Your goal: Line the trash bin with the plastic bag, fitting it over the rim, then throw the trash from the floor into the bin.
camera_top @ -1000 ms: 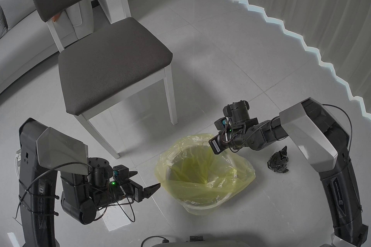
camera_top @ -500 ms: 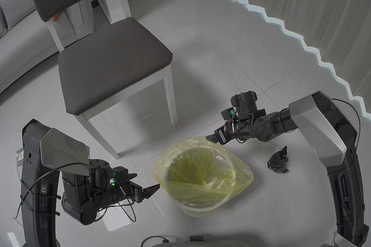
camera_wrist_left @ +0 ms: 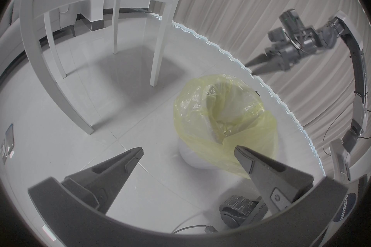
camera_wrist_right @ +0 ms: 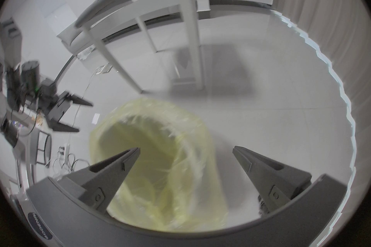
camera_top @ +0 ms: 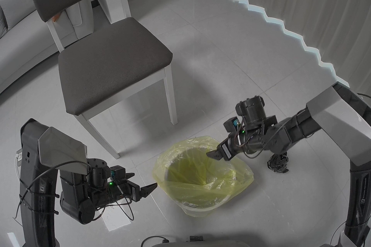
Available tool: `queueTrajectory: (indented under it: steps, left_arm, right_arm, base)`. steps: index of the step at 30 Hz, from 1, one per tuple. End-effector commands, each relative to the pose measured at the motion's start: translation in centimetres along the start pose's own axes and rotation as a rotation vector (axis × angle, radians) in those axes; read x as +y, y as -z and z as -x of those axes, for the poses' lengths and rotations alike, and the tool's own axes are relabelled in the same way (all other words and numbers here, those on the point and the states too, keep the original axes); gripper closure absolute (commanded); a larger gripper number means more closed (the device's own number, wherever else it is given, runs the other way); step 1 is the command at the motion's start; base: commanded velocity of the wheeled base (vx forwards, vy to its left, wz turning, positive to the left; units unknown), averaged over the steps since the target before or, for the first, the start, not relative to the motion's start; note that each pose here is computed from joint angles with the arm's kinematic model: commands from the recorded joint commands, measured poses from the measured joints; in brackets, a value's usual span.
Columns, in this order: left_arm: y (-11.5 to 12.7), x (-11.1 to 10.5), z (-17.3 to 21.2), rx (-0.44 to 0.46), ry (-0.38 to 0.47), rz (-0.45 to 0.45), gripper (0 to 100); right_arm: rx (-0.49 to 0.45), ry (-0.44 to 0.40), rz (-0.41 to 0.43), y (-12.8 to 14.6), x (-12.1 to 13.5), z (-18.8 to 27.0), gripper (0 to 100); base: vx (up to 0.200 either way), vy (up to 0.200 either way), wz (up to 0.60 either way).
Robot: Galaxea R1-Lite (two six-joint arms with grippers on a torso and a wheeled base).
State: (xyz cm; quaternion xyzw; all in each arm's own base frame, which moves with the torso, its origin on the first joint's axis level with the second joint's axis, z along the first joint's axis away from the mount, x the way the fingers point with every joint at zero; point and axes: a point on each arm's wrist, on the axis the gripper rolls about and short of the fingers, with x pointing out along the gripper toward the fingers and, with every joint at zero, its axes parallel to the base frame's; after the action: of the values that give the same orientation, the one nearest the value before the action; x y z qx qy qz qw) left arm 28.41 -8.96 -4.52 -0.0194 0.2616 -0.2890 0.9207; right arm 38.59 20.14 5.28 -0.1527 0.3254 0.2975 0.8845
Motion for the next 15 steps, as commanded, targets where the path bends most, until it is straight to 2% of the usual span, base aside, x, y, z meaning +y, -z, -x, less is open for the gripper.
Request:
queueTrajectory:
  steps: [1,4,7,15]
  left_arm:
    - [-1.0,0.4,0.5,-0.047,-0.013,-0.006,0]
    - [-1.2,0.4,0.7,-0.054,-0.014,-0.008,0]
    - [-1.4,0.4,0.9,-0.059,-0.016,-0.008,0]
    - [-1.5,0.4,1.0,-0.062,-0.016,-0.009,0]
  right_arm:
    - [0.003,-0.101,0.091,3.7,6.6,0.6,0]
    - [-0.019,-0.108,0.097,5.6,7.2,-0.7,0]
    - [0.008,-0.114,0.1,7.1,7.4,-1.4,0]
    - [0.049,-0.144,0.11,8.4,8.1,-2.3,0]
  base:
    - [0.0,0.0,0.0]
    - [0.0,0.0,0.0]
    - [0.0,0.0,0.0]
    - [0.0,0.0,0.0]
